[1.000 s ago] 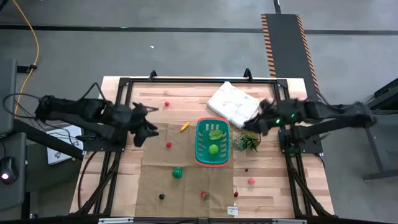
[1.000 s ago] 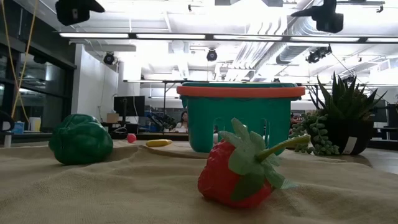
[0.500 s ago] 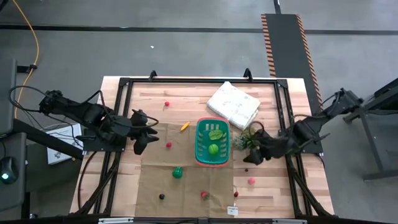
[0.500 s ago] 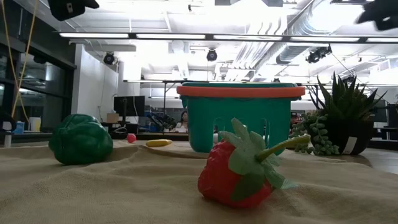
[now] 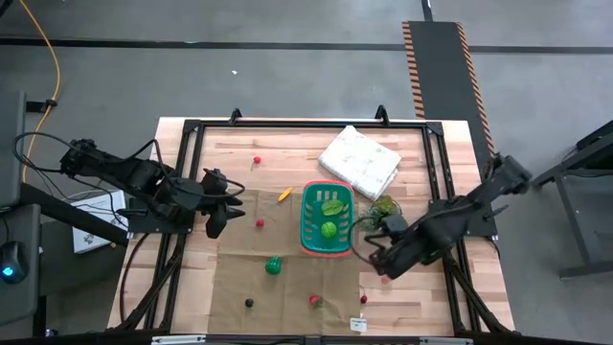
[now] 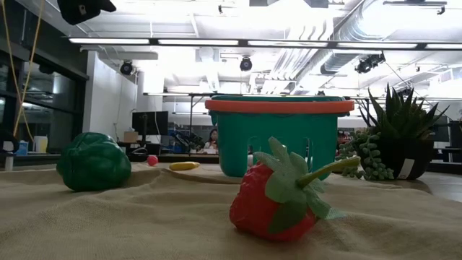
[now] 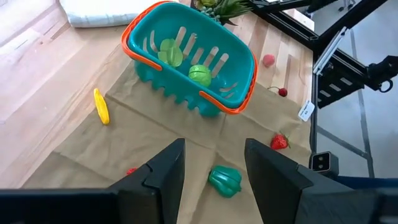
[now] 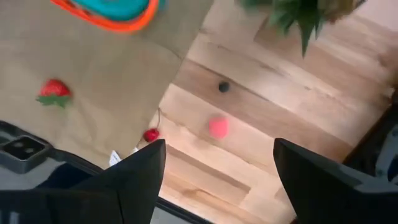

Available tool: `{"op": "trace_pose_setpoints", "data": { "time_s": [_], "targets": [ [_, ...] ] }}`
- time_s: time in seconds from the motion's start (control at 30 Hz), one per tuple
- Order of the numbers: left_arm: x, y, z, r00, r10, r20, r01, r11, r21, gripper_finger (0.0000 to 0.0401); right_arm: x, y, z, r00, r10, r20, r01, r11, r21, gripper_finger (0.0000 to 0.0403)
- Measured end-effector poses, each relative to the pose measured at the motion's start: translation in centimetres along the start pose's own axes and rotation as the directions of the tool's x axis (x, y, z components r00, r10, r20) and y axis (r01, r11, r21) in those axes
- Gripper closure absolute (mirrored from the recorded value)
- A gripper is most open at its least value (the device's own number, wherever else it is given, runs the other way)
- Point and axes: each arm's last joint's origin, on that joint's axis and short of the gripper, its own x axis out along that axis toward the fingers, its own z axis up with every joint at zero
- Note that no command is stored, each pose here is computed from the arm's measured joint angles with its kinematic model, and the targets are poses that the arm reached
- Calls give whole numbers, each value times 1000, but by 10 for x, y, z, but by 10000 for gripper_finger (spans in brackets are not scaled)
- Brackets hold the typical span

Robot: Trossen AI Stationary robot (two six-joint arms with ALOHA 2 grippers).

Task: Pick and placing Produce into tupperware
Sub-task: Put the pink peach into the blue basket

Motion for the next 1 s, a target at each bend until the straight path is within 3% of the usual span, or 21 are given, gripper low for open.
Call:
{"op": "trace_pose_setpoints", "data": {
  "time_s": [0.3,0.63,1.0],
  "targets": [
    [0,0,0,1000,7,6,-7,999,32,247,25,26,-23,1000,7,-17,-7,1000,8,114],
    [0,1,0,1000,12,-1,-12,999,34,247,56,12,-43,994,-79,-70,83,995,56,114],
    [0,1,0,1000,10,0,-10,1000,-23,247,102,1,-42,991,-56,-118,57,998,-1,114]
  ]
}}
